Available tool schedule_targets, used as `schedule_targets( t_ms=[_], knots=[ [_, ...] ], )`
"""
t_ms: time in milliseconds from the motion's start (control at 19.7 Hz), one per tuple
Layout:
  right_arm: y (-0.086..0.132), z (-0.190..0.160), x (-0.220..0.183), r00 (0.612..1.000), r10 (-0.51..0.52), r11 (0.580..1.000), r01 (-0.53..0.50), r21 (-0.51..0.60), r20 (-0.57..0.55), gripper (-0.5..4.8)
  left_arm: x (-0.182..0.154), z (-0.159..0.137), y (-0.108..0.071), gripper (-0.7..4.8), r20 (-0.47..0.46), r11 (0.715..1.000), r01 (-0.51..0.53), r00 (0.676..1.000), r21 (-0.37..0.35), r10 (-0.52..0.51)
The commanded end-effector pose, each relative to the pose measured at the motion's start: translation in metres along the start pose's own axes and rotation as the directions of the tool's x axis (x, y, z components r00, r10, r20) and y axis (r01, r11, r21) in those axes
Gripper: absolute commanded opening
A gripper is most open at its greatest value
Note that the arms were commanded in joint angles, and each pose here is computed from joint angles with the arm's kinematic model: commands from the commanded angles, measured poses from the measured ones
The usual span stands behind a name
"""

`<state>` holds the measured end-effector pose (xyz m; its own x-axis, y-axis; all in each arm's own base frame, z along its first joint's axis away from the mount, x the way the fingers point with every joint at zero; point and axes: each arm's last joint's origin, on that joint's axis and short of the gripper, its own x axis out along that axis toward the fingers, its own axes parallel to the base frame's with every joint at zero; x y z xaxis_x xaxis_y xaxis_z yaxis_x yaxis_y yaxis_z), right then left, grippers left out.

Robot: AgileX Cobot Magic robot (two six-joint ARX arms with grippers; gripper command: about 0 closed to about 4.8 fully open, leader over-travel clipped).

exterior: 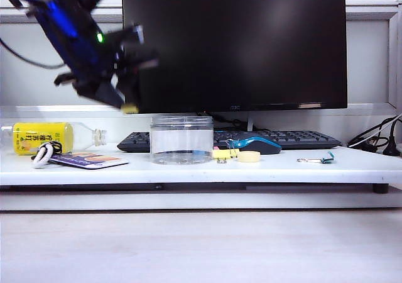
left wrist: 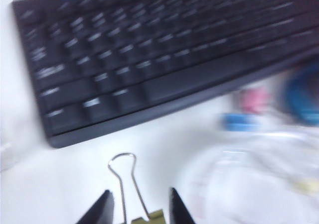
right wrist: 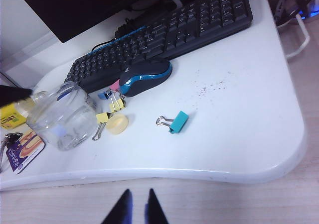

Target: Pick up the clips with the largest number of clips of the same color on the table and place them in a round transparent plastic box.

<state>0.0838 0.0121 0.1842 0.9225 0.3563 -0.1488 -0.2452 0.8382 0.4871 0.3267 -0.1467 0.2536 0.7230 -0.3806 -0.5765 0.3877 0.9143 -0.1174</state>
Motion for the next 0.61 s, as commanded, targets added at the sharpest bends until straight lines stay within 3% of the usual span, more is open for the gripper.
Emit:
schedule_targets(
  t_ms=[51,203,608],
  knots=[
    [0.001,0.002,0.000,1.000,0.005,1.000,-0.005,-0.010,0.017,0.45,-0.015,0.009,-0.010,1.43,0.026,0.964,0.266,0.963,0.016,-0.267],
    [0.001,0.003,-0.001,1.000,0.007,1.000,-0.006,-0.011,0.020,0.45,-0.016,0.006,-0.015,1.43,-0.010,0.927,0.376,0.927,0.012,-0.375],
    [0.001,0.003,-0.001,1.000,0.007,1.000,-0.007,-0.018,0.020,0.45,-0.012,0.000,-0.032,1.46,-0.055,0.891,0.433,0.901,0.134,-0.430]
  ],
)
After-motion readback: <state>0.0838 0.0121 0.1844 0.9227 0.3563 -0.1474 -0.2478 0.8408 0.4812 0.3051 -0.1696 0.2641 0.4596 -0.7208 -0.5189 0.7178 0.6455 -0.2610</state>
